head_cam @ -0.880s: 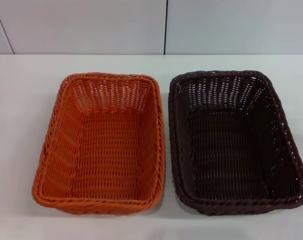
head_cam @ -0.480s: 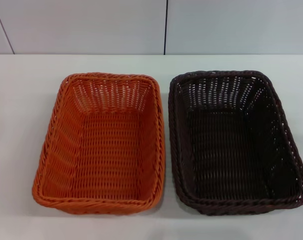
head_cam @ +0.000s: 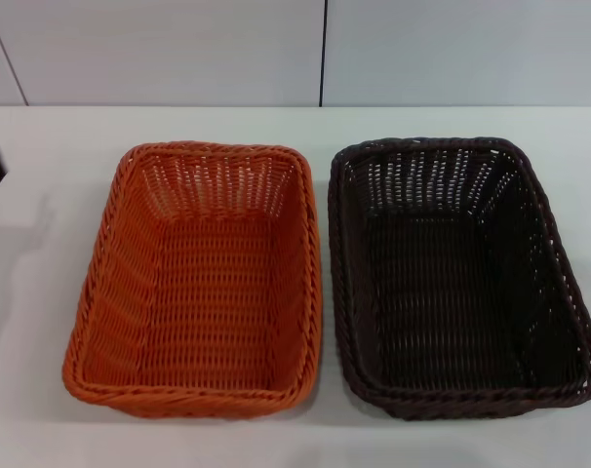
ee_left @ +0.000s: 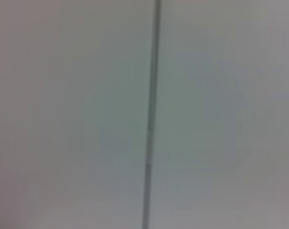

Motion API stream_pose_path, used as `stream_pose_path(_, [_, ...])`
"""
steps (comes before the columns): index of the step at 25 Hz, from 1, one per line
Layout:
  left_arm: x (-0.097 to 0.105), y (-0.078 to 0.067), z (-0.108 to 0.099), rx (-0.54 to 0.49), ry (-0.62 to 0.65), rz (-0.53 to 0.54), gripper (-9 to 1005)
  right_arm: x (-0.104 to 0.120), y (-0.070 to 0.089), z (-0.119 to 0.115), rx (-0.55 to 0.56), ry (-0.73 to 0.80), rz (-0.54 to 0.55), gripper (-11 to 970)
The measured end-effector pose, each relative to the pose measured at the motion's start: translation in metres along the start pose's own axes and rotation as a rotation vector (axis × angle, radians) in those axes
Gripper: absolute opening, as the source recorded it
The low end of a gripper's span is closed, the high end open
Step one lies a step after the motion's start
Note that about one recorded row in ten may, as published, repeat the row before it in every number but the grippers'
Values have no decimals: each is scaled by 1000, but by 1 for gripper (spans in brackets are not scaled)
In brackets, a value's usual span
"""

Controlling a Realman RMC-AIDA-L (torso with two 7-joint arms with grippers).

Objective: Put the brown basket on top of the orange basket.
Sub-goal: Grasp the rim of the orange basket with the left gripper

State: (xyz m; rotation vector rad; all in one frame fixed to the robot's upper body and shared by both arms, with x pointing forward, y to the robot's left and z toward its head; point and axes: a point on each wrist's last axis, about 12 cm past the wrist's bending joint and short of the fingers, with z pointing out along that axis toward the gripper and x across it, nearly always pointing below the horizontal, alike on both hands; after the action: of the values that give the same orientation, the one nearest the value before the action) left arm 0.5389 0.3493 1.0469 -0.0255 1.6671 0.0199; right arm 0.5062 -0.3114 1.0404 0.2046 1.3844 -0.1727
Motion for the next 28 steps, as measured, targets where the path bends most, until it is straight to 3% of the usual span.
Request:
stream_pose_path(6, [-66,-18,17,71,224,39,796,1,1,1,-3,6,2,783])
stream_pose_path(10, [-106,-44,11,102,372,120,796,1,2,3,-5,17,4,784])
stream_pose_path(14, [-125,-57,5,148,459,163,796,1,3,5,-9,21,5,784])
stream_pose_path(15, [-134,-67,1,192,518,188,797,1,3,6,-11,22,5,784])
stream_pose_path(21, [-136,-82,-5,245,621,234,797,1,4,8,-14,23,6,784])
stream_pose_path(25, [-120,-96,-5,285,705,258,797,1,4,9,-16,22,6,784])
stream_pose_path(28, [-116,-97,-4,286,724,263,797,0,5,9,-16,22,6,784])
